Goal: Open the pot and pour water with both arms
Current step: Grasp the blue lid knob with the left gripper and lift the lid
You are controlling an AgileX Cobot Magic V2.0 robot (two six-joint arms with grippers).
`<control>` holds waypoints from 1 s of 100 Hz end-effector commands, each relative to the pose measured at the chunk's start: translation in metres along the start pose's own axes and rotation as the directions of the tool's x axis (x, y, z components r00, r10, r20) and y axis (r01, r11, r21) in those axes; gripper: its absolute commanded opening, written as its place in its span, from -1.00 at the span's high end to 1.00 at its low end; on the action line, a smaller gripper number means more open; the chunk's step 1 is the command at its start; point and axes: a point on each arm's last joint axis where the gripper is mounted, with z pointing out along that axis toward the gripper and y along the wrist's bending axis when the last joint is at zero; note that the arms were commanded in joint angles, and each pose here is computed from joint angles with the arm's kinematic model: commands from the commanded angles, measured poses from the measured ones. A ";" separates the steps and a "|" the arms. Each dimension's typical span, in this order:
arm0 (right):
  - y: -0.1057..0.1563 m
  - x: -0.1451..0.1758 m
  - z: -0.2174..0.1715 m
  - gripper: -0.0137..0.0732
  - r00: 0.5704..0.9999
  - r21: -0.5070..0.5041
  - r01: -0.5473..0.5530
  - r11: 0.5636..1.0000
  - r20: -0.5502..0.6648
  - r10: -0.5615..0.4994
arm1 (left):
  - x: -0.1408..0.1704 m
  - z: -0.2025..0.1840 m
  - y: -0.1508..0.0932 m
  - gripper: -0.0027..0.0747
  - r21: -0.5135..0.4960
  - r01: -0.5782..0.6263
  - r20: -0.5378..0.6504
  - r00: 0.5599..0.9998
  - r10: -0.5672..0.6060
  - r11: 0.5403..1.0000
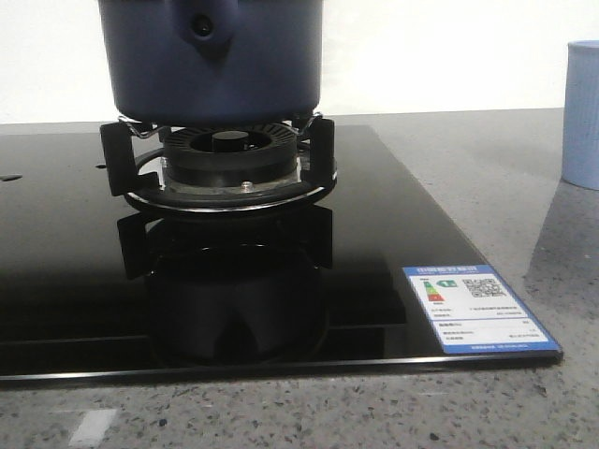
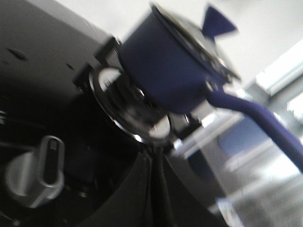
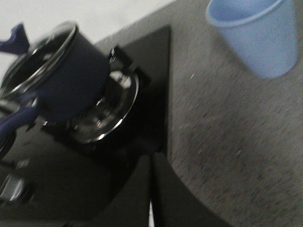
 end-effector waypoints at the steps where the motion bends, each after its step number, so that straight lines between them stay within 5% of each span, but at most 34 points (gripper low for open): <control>1: 0.019 -0.012 0.000 0.84 0.998 -0.113 -0.010 0.994 -0.058 0.003 | -0.017 0.006 -0.019 0.98 0.076 -0.079 -0.093 0.992 0.086 0.994; 10: 0.032 -0.014 -0.001 0.84 0.993 -0.248 0.082 0.965 -0.063 -0.101 | -0.025 0.013 -0.040 0.98 0.268 -0.150 -0.199 0.958 0.207 0.952; 27: 0.045 -0.016 -0.005 0.84 0.954 -0.380 0.291 0.878 0.044 -0.297 | -0.060 0.022 -0.081 0.98 0.638 -0.190 -0.106 0.939 0.328 0.747; 38: 0.044 -0.022 -0.004 0.84 0.913 -0.335 0.407 0.850 0.146 -0.380 | -0.084 0.027 -0.095 0.98 0.647 -0.351 0.024 0.897 0.442 0.677; 51: 0.047 -0.033 -0.009 0.80 0.822 -0.252 0.563 0.787 0.271 -0.501 | -0.104 0.034 -0.108 0.93 0.599 -0.603 0.141 0.726 0.673 0.526; 57: 0.048 -0.038 -0.011 0.70 0.788 -0.215 0.603 0.768 0.312 -0.531 | -0.114 0.040 -0.111 0.69 0.559 -0.672 0.160 0.663 0.731 0.487; 66: 0.049 -0.045 -0.014 0.36 0.774 -0.176 0.606 0.775 0.355 -0.525 | -0.127 0.053 -0.112 0.17 0.494 -0.721 0.167 0.628 0.760 0.486; 78: 0.049 -0.050 -0.015 -0.44 0.764 -0.140 0.600 0.787 0.390 -0.514 | -0.142 0.078 -0.105 -0.49 0.401 -0.729 0.150 0.650 0.745 0.555; 88: 0.049 -0.051 -0.015 -0.85 0.763 -0.137 0.600 0.788 0.393 -0.513 | -0.148 0.105 -0.097 -0.55 0.366 -0.710 0.107 0.674 0.731 0.602; 100: 0.049 -0.051 -0.015 -0.82 0.766 -0.142 0.598 0.789 0.392 -0.510 | -0.155 0.140 -0.087 -0.55 0.356 -0.678 0.066 0.705 0.706 0.643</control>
